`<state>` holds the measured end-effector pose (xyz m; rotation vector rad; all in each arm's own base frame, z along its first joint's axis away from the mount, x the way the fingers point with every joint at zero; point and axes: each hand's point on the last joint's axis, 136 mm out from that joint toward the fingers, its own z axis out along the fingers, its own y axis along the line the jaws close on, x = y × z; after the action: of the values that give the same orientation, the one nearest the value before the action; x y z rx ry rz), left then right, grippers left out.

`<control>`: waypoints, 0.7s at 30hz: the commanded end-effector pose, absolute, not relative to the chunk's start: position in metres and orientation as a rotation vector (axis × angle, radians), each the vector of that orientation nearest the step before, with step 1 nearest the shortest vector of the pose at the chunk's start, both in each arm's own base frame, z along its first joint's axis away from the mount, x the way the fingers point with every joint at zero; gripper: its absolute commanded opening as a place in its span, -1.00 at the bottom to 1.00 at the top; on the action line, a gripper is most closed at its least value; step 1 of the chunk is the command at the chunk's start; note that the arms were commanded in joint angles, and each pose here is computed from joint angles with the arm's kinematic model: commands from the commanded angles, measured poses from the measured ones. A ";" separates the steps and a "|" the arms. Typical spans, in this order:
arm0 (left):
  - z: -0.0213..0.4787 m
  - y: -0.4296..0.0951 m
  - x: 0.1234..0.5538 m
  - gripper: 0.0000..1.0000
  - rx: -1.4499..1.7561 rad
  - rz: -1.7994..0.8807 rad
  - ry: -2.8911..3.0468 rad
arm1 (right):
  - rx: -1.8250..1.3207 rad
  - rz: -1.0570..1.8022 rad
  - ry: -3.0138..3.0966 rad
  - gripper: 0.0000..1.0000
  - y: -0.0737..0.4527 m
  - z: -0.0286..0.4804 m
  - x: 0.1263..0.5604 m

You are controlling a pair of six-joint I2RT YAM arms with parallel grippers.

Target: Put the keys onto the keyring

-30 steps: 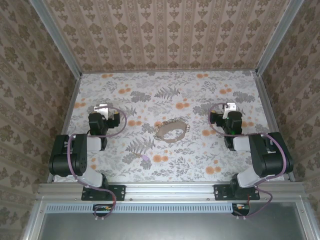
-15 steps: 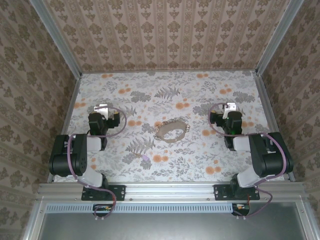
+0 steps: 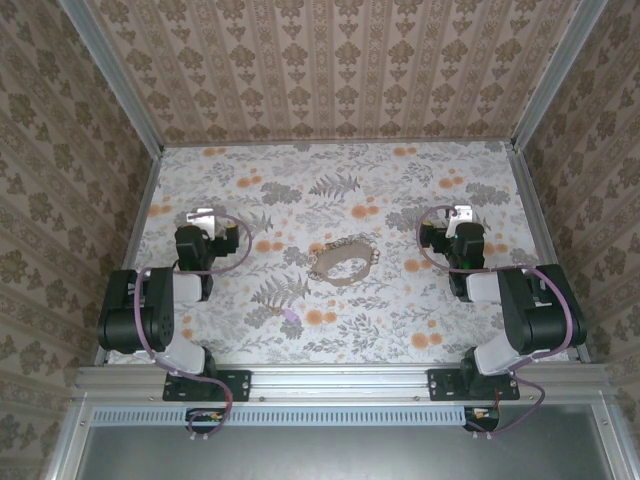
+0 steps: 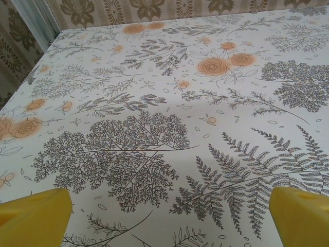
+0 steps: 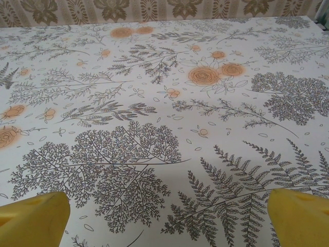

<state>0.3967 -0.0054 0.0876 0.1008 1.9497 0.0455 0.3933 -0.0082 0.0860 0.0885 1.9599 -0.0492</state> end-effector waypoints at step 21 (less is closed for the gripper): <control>0.128 -0.013 0.390 0.94 0.095 0.143 1.997 | 0.343 0.048 1.972 0.99 -0.019 0.175 0.386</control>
<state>0.3918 -0.0193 0.1189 0.1320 1.9547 0.0876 0.3977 -0.0114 0.1911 0.1994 1.8620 0.0205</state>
